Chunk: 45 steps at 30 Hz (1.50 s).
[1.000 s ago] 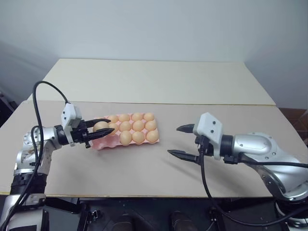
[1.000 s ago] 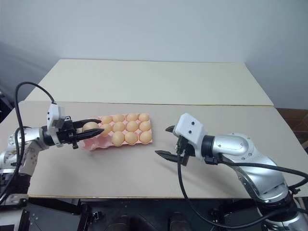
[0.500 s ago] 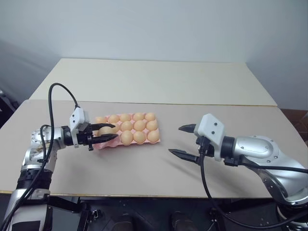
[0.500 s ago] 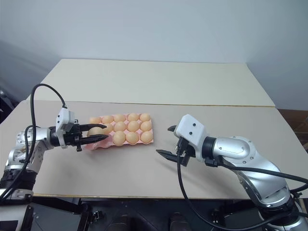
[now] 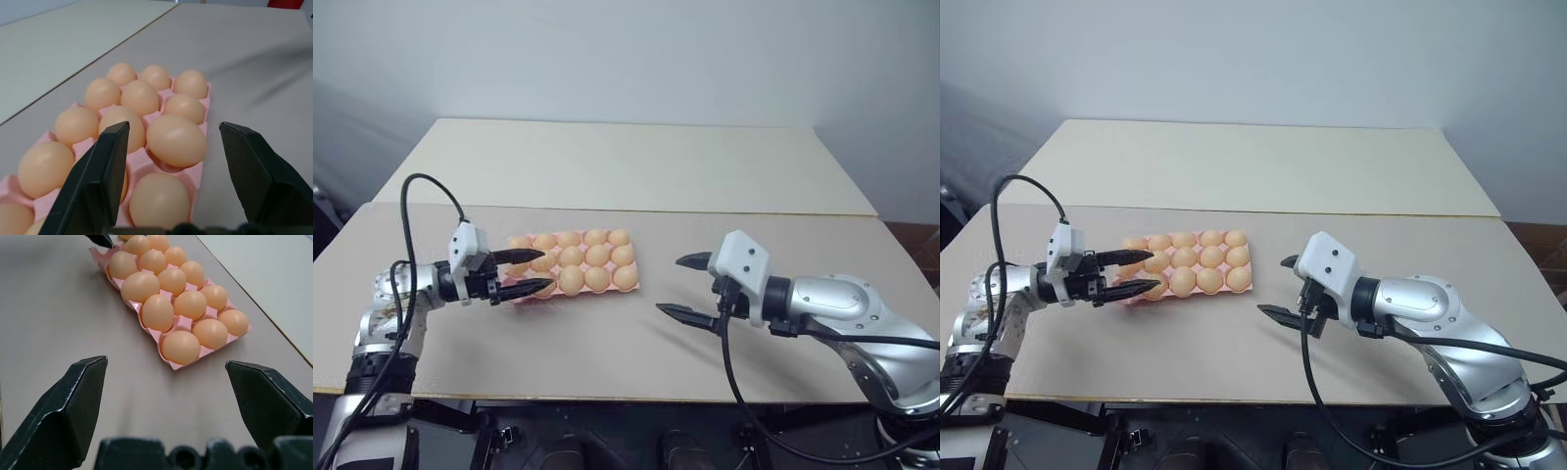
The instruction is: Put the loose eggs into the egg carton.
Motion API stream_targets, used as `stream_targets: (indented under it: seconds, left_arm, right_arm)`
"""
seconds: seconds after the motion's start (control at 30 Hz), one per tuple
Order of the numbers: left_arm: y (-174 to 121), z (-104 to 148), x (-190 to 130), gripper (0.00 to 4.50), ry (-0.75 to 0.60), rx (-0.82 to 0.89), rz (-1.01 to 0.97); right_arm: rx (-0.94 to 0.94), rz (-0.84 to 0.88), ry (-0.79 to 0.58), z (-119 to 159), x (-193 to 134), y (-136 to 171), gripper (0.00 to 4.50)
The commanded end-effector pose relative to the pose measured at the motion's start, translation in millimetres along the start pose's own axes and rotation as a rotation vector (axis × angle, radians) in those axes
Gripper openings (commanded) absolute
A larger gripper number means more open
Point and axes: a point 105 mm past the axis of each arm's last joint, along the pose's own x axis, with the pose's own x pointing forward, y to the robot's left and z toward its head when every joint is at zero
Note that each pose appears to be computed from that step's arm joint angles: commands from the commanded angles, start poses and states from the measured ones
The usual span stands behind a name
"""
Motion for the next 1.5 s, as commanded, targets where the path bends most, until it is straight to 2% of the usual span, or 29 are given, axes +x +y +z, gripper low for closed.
stream_targets:
  seconds: [0.03, 0.27, 0.43, 0.7, 0.9, 1.0, 1.2, 1.33, 1.5]
  left_arm:
    - [3, 16, -17, 3.18, -0.005, 0.062, 0.046]
    - [-5, 19, -56, 3.18, 0.084, 0.078, 0.148]
    - [-27, 26, -84, 3.18, 0.147, 0.092, 0.231]
    - [-58, 22, -105, 3.18, 0.201, 0.068, 0.345]
    - [-61, 23, -114, 3.18, 0.218, 0.072, 0.42]
    - [-51, 18, -121, 3.18, 0.244, 0.065, 0.493]
    - [-8, 1, -124, 3.18, 0.315, 0.021, 0.707]
    - [34, -6, -120, 3.18, 0.329, 0.028, 0.886]
    - [70, -13, -102, 3.18, 0.31, 0.005, 0.968]
  right_arm:
    - [-0.038, 0.005, -0.023, 9, -3, -1, 4.5]
    - [-0.067, 0.047, -0.047, 15, -5, 5, 4.5]
    - [-0.122, 0.185, -0.102, 16, -5, 18, 4.5]
    - [-0.196, 0.314, -0.148, 18, -5, 19, 4.5]
    - [-0.207, 0.323, -0.156, 17, -1, 14, 4.5]
    - [-0.21, 0.321, -0.146, 16, 0, 14, 4.5]
    - [-0.207, 0.289, -0.133, 15, 0, 11, 4.5]
    - [-0.195, 0.256, -0.116, 14, 0, 9, 4.5]
    - [-0.185, 0.221, -0.097, 13, -2, 8, 4.5]
